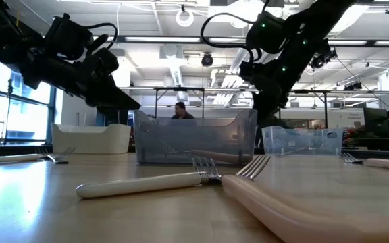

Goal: Sort silverware by color (type)
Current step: Adjust the black bin

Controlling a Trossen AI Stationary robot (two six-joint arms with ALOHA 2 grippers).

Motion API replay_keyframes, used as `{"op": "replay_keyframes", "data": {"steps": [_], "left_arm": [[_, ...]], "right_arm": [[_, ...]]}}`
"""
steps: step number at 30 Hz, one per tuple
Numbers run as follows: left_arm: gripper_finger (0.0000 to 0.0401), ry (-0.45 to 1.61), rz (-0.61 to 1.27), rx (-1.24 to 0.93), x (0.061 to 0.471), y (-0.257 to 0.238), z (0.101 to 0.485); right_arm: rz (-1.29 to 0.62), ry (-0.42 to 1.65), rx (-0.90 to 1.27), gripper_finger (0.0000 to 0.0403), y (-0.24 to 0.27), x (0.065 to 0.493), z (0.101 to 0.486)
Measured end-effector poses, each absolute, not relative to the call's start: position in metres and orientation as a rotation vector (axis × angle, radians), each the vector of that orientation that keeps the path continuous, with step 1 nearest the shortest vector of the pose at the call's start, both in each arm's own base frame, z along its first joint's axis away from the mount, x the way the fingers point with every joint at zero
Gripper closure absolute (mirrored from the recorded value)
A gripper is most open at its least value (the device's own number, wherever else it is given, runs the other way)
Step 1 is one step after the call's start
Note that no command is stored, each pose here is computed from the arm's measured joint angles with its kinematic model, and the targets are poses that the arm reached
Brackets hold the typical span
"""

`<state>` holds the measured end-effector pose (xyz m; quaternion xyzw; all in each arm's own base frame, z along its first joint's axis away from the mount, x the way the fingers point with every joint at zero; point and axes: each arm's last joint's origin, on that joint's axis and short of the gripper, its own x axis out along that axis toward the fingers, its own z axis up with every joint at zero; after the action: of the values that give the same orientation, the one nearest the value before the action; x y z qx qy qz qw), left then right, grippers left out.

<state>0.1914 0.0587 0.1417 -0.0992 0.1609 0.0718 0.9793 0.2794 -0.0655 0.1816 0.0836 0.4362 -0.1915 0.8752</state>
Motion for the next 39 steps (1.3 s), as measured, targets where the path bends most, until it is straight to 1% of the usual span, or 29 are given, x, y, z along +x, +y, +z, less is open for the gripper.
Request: {"op": "replay_keyframes", "data": {"steps": [7, 10, 13, 16, 20, 23, 27, 34, 39], "left_arm": [[0.0401, 0.327, 0.147, -0.211, 0.191, 0.059, 0.141], [0.0401, 0.326, 0.147, -0.211, 0.191, 0.059, 0.141], [0.0401, 0.326, 0.147, -0.21, 0.191, 0.059, 0.141], [0.0401, 0.325, 0.148, -0.21, 0.191, 0.059, 0.142], [0.0401, 0.32, 0.15, -0.213, 0.191, 0.059, 0.142], [0.0401, 0.309, 0.149, -0.211, 0.192, 0.059, 0.143], [0.0401, 0.303, 0.153, -0.203, 0.192, 0.059, 0.144], [0.0401, 0.303, 0.173, -0.199, 0.192, 0.06, 0.143], [0.0401, 0.303, 0.173, -0.198, 0.192, 0.06, 0.143]], "right_arm": [[-0.385, 0.84, 0.162, 0.0403, -0.063, 0.264, 0.211], [-0.254, 0.818, 0.188, 0.0403, -0.047, 0.261, 0.221], [-0.097, 0.826, 0.177, 0.0403, -0.022, 0.264, 0.222], [0.004, 0.847, 0.148, 0.0403, 0.005, 0.266, 0.219], [0.085, 0.838, 0.159, 0.0403, 0.037, 0.265, 0.22], [0.087, 0.809, 0.157, 0.0403, 0.053, 0.266, 0.221], [0.051, 0.792, 0.147, 0.0403, 0.06, 0.273, 0.214], [0.007, 0.865, 0.156, 0.0403, 0.058, 0.284, 0.19], [-0.083, 0.856, 0.156, 0.0403, 0.051, 0.286, 0.187]]}}
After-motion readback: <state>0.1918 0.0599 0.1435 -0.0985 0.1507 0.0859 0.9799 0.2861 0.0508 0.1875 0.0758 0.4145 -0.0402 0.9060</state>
